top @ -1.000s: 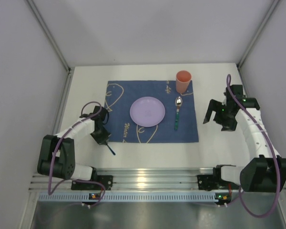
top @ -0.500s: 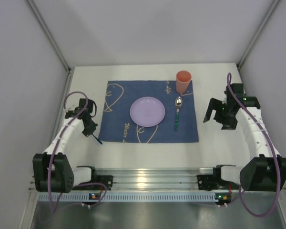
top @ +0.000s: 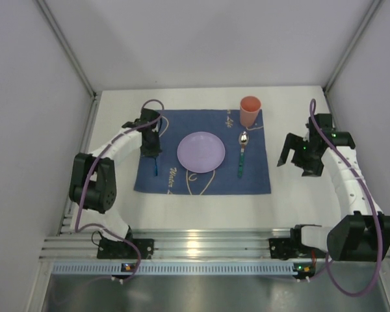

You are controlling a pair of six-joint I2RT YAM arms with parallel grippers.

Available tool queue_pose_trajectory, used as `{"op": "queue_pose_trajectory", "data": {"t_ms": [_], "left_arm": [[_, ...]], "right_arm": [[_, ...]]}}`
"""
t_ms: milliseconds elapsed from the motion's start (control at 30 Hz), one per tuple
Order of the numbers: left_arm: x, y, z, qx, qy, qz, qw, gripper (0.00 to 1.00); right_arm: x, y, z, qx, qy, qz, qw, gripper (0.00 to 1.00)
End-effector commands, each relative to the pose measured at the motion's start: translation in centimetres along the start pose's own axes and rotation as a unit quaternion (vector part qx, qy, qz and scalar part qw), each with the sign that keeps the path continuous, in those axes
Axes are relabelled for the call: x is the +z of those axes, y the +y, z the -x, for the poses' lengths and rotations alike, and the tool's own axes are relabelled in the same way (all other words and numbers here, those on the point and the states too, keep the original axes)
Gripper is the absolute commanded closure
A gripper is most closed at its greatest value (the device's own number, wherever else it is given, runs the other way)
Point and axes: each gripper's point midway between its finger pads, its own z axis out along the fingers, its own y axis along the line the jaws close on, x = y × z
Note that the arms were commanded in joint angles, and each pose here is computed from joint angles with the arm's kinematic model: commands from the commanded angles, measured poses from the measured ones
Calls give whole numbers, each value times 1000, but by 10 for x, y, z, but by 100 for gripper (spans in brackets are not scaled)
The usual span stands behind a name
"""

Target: Set the dinner table for one person

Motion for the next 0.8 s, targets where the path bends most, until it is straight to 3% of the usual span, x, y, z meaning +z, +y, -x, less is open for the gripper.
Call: {"op": "queue_pose_trajectory", "data": {"t_ms": [0, 300, 367, 400, 467, 500, 567, 700, 767], "left_arm": [[-6, -31, 35, 78, -48, -45, 995, 100], [25, -36, 31, 99, -32, -40, 994, 97], [28, -34, 30, 97, -29, -34, 994, 77], [27, -33, 31, 94, -34, -31, 994, 58], [24, -30, 33, 90, -40, -24, 995, 45], [17, -30, 37, 85, -50, -25, 995, 25], [8, -25, 44, 75, -67, -12, 995, 23], [-38, 3, 71, 5, -169, 26, 985, 20], [-41, 22, 72, -20, -219, 41, 975, 18]], "right_arm": [[-7, 4, 3, -9, -28, 11, 1000, 0], [-4, 1, -8, -11, -20, 13, 1000, 0], [-4, 0, -10, -10, -20, 11, 1000, 0], [-3, -1, -11, -10, -20, 11, 1000, 0], [-4, -1, -11, -9, -22, 12, 1000, 0], [-4, 0, -11, -9, -23, 14, 1000, 0], [-5, 4, -10, -10, -27, 26, 999, 0], [-26, 36, -3, -41, -66, 122, 990, 0], [-42, 53, -2, -56, -86, 173, 980, 0]]}}
